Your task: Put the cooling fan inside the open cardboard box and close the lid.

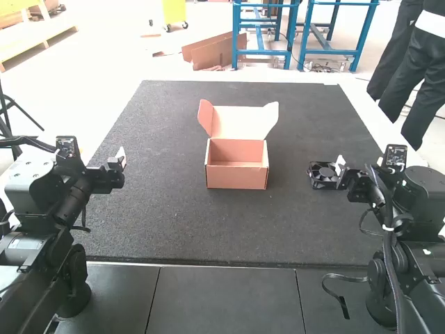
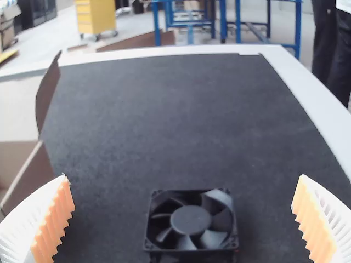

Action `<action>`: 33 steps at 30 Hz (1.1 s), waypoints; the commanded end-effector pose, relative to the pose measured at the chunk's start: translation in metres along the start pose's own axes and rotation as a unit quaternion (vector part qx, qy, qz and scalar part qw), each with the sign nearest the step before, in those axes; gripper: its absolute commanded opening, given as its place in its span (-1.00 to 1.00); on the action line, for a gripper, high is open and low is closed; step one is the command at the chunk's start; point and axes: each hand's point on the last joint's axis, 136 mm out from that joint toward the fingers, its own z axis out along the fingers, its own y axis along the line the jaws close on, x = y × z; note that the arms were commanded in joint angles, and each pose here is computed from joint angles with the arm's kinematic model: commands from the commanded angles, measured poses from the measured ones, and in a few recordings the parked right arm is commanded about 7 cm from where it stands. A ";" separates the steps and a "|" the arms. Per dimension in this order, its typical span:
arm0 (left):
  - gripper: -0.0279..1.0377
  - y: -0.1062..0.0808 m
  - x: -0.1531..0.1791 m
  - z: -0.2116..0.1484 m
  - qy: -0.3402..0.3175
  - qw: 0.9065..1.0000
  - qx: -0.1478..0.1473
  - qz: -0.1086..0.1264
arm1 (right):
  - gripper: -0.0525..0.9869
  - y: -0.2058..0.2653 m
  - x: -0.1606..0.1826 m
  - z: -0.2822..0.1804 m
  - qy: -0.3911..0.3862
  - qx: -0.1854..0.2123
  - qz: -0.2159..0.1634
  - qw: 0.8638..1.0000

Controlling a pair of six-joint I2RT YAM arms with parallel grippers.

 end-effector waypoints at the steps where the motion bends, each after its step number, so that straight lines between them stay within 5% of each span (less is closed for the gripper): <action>1: 0.86 -0.002 -0.001 0.000 -0.007 1.000 0.006 0.006 | 0.86 -0.005 0.000 0.000 -0.002 0.011 0.005 1.000; 18: 0.86 -0.001 -0.003 0.000 -0.010 1.000 0.003 0.006 | 0.86 -0.004 -0.018 -0.001 -0.038 0.010 0.015 0.999; 33: 0.87 0.008 -0.102 -0.019 -0.179 0.984 -0.020 -0.004 | 0.86 -0.003 -0.098 -0.018 -0.160 0.006 0.019 0.987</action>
